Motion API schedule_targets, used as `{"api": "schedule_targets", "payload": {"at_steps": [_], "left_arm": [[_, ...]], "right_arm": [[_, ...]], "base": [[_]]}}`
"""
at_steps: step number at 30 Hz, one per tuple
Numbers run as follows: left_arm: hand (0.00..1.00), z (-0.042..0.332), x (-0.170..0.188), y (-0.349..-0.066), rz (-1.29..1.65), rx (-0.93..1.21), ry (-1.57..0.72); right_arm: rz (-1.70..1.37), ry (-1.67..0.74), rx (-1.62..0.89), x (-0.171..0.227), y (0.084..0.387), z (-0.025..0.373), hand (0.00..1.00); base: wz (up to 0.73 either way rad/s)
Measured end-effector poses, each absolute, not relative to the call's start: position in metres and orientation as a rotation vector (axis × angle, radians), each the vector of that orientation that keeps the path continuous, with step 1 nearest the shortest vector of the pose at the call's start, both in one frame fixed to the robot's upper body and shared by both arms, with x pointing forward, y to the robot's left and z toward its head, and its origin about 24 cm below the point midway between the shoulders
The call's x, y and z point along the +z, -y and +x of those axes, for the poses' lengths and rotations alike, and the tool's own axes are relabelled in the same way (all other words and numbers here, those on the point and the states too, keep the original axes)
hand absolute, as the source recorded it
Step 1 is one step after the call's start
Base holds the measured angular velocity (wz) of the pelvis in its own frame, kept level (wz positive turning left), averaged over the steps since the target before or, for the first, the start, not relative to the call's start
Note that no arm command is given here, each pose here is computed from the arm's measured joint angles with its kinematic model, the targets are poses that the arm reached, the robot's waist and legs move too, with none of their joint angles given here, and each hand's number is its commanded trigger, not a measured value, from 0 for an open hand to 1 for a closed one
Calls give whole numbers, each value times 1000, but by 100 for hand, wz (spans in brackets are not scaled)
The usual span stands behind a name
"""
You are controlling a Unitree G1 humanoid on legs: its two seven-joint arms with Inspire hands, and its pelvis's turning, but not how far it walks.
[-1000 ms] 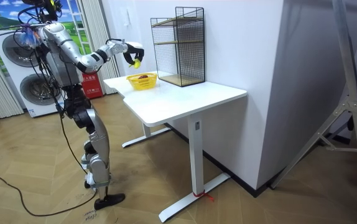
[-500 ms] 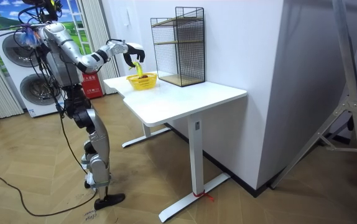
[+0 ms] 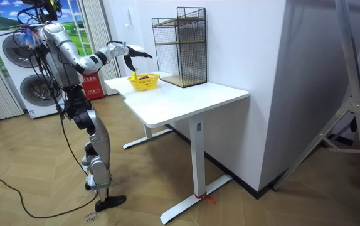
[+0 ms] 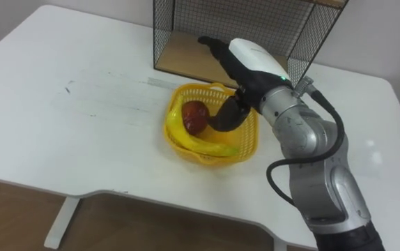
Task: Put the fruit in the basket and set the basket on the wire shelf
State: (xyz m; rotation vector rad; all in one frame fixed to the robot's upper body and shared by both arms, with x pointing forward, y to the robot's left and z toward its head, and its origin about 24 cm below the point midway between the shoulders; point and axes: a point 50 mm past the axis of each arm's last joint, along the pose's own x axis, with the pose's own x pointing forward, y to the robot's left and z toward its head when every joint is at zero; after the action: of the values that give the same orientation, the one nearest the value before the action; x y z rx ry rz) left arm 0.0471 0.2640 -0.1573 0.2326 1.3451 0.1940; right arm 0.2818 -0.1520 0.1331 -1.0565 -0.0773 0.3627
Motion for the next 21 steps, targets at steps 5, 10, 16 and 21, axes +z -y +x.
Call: {"api": "schedule_targets", "payload": {"at_steps": [5, 10, 16, 21], "left_arm": [[0, 47, -157, -264, 227, 188, -1345], [0, 47, -157, -264, 225, 187, -1347], [0, 44, -158, -263, 214, 199, -1351], [0, 36, -159, -264, 105, 313, -1360]], "right_arm": [[-1051, 79, 362, 133, 152, 282, 0], [-1045, 79, 355, 134, 153, 282, 0], [-1018, 70, 316, 135, 163, 282, 0], [-917, 36, 299, 121, 175, 277, 0]], "base": [[0], [0], [0], [0]]}}
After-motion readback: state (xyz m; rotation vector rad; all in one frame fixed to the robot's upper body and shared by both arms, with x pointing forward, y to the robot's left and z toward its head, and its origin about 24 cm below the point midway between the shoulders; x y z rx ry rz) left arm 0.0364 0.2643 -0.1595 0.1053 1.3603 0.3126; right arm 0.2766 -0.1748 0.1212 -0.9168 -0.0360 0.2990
